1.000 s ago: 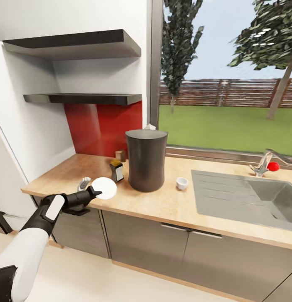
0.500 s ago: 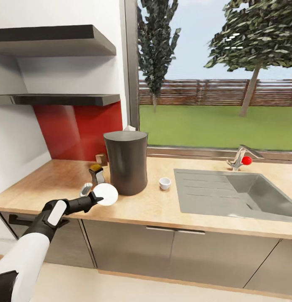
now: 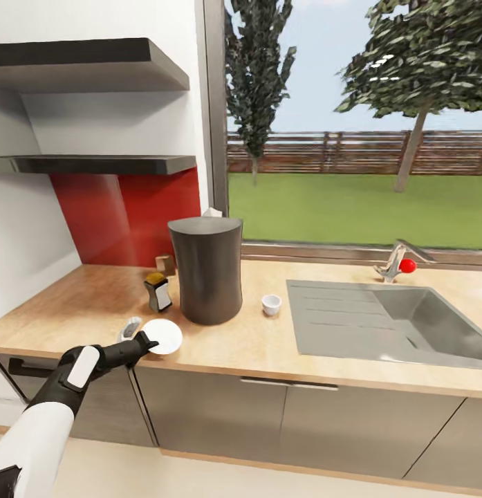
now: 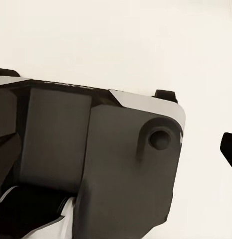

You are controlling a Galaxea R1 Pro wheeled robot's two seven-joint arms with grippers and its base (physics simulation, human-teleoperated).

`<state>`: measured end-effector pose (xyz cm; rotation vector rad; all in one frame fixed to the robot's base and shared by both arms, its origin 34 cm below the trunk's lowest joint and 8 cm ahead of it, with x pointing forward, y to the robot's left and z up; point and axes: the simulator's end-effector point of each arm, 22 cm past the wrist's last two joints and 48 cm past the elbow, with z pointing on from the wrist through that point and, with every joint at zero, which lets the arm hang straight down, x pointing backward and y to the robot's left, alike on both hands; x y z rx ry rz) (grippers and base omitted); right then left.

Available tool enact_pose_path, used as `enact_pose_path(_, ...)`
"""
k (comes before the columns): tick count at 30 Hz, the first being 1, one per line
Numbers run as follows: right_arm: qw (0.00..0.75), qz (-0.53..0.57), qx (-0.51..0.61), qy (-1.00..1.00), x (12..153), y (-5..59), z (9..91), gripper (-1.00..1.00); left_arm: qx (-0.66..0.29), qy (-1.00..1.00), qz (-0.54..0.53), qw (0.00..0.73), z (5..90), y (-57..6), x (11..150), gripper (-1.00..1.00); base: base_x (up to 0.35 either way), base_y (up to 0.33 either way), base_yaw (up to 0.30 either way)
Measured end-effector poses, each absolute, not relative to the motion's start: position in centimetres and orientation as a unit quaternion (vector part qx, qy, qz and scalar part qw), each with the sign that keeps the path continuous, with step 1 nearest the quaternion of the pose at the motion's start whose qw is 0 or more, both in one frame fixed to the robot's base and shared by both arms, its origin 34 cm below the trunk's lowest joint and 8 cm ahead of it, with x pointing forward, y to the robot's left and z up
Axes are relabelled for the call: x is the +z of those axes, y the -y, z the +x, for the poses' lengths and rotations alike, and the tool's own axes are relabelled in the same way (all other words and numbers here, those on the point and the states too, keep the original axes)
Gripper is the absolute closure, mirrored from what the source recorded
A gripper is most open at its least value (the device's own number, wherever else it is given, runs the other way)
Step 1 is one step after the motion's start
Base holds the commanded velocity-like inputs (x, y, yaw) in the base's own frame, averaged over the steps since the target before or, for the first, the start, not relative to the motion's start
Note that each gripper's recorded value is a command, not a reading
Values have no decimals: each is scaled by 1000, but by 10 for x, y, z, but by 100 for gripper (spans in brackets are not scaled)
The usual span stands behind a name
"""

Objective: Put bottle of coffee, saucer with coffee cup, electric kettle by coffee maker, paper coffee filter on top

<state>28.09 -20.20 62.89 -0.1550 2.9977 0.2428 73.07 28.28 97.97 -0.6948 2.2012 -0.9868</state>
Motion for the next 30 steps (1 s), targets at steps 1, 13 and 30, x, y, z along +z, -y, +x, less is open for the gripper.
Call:
enact_pose_path(1,65,-51,80,-993,629,202,281,-100,-373,-834,-263,310,731,-283,979,100,86,0,0)
enact_pose_path(13,65,-51,80,-993,629,202,281,-100,-370,-837,-261,307,729,-281,976,100,83,0,0)
enact_pose_path(30,65,-51,80,-993,629,202,281,-100,-369,-839,-263,301,728,-279,972,100,49,0,0)
